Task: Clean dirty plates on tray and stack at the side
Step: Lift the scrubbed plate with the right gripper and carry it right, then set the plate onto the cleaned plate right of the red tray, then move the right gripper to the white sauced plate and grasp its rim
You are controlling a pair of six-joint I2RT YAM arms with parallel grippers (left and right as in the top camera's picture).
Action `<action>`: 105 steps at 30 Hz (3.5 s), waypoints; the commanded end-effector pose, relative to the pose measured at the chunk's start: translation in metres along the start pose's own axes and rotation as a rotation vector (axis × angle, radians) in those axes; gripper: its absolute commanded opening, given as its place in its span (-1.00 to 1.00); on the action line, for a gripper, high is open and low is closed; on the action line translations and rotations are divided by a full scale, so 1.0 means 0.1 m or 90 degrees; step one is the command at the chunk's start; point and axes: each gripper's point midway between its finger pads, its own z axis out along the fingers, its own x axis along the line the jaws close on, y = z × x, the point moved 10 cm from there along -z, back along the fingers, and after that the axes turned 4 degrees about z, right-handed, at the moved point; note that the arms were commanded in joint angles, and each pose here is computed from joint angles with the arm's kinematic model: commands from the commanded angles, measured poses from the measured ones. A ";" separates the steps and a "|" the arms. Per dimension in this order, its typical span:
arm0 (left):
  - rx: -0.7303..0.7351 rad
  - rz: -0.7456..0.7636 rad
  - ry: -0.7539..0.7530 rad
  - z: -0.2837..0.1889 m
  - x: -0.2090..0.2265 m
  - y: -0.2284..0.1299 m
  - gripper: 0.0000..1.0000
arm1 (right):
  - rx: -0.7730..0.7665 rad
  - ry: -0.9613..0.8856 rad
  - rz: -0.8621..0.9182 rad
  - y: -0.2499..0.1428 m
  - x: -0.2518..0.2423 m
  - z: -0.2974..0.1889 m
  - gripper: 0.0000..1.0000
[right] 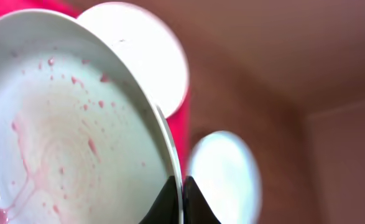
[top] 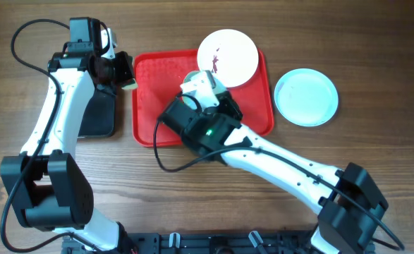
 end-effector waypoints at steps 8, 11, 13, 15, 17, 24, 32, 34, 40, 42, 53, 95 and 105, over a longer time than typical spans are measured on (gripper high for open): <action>0.010 0.004 -0.011 0.05 -0.01 -0.01 -0.92 | 0.193 0.275 0.397 0.11 -1.05 0.61 -0.91; 0.010 0.004 -0.011 0.05 -0.01 -0.01 -0.92 | 0.208 0.256 0.474 0.04 -1.52 0.77 -0.92; 0.010 0.003 -0.011 0.05 -0.01 -0.01 -0.92 | 0.226 0.238 0.522 -0.06 -1.80 0.89 -0.92; 0.010 0.004 -0.011 0.05 -0.01 -0.01 -0.92 | 0.254 0.221 0.565 -0.19 -2.05 1.01 -0.92; 0.010 0.003 -0.011 0.05 -0.01 -0.01 -0.92 | 0.282 0.196 0.604 -0.36 -2.27 1.11 -0.92; 0.016 0.003 -0.010 0.05 -0.01 -0.03 -0.92 | 0.355 0.112 0.697 -0.96 -2.67 1.38 -0.91; 0.016 0.003 -0.010 0.05 -0.01 -0.03 -0.92 | 0.385 0.063 0.711 -1.43 -2.52 1.62 -0.91; 0.016 0.003 -0.010 0.05 -0.01 -0.03 -0.92 | 0.395 0.042 0.723 -1.51 -2.48 1.66 -0.91; 0.016 0.003 -0.010 0.05 -0.01 -0.03 -0.92 | 0.415 0.026 0.721 -1.62 -2.40 1.79 -0.69; 0.016 0.003 -0.010 0.05 -0.01 -0.03 -0.92 | 0.409 0.034 0.715 -1.62 -2.39 1.81 -0.23; 0.016 0.003 -0.010 0.05 -0.01 -0.03 -0.92 | 0.244 0.315 0.639 -0.79 -2.41 1.72 0.48; 0.025 0.002 0.001 0.05 -0.01 -0.05 -0.92 | 0.319 0.382 0.528 -0.54 -0.23 2.12 -0.90; 0.026 0.002 0.002 0.05 -0.01 -0.06 -0.92 | 0.394 0.439 0.416 -0.63 -0.08 1.82 -0.80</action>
